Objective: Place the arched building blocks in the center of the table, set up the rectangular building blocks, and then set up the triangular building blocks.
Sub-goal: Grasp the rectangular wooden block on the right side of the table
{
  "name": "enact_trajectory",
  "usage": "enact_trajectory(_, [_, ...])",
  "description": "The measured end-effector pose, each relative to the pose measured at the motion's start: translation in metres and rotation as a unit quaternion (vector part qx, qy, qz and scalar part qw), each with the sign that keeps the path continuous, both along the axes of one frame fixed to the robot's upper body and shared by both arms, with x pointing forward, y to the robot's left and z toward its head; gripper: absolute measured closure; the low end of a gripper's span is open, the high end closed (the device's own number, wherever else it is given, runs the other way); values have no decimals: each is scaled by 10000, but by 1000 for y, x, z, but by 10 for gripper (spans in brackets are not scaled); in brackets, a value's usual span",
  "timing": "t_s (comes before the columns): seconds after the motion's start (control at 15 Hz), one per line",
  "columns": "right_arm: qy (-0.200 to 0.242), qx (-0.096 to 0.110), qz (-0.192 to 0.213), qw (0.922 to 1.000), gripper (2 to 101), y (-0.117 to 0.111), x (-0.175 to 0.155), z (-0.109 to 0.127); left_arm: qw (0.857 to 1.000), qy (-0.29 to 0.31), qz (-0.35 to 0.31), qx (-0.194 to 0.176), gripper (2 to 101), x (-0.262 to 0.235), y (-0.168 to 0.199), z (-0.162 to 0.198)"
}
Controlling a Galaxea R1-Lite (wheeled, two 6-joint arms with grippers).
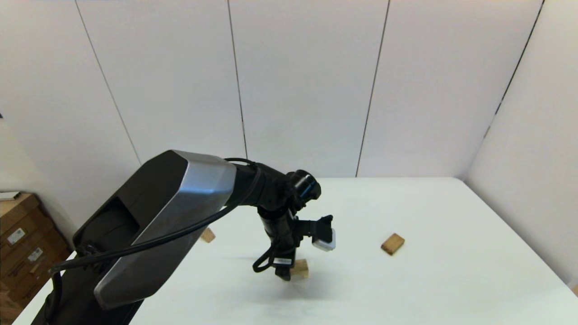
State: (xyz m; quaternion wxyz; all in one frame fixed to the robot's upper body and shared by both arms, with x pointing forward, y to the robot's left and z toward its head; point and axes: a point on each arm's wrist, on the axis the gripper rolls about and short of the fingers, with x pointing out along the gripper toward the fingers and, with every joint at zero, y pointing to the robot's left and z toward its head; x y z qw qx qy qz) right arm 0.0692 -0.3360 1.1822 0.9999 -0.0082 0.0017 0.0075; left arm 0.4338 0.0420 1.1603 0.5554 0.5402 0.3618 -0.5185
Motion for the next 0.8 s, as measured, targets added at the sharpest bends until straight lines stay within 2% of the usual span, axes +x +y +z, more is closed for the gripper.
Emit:
enact_trajectory(0.4, [-2, 1, 0, 10000, 43, 0, 0, 0, 10000, -34, 56, -59, 54, -3, 2, 11])
enact_trajectory(0.6, [-2, 0, -2, 10000, 43, 0, 0, 0, 9995, -153, 162, -214, 54, -14, 11, 41])
enact_trajectory(0.8, [-2, 0, -2, 10000, 43, 0, 0, 0, 9963, -455, 483, -547, 54, -33, 31, 92])
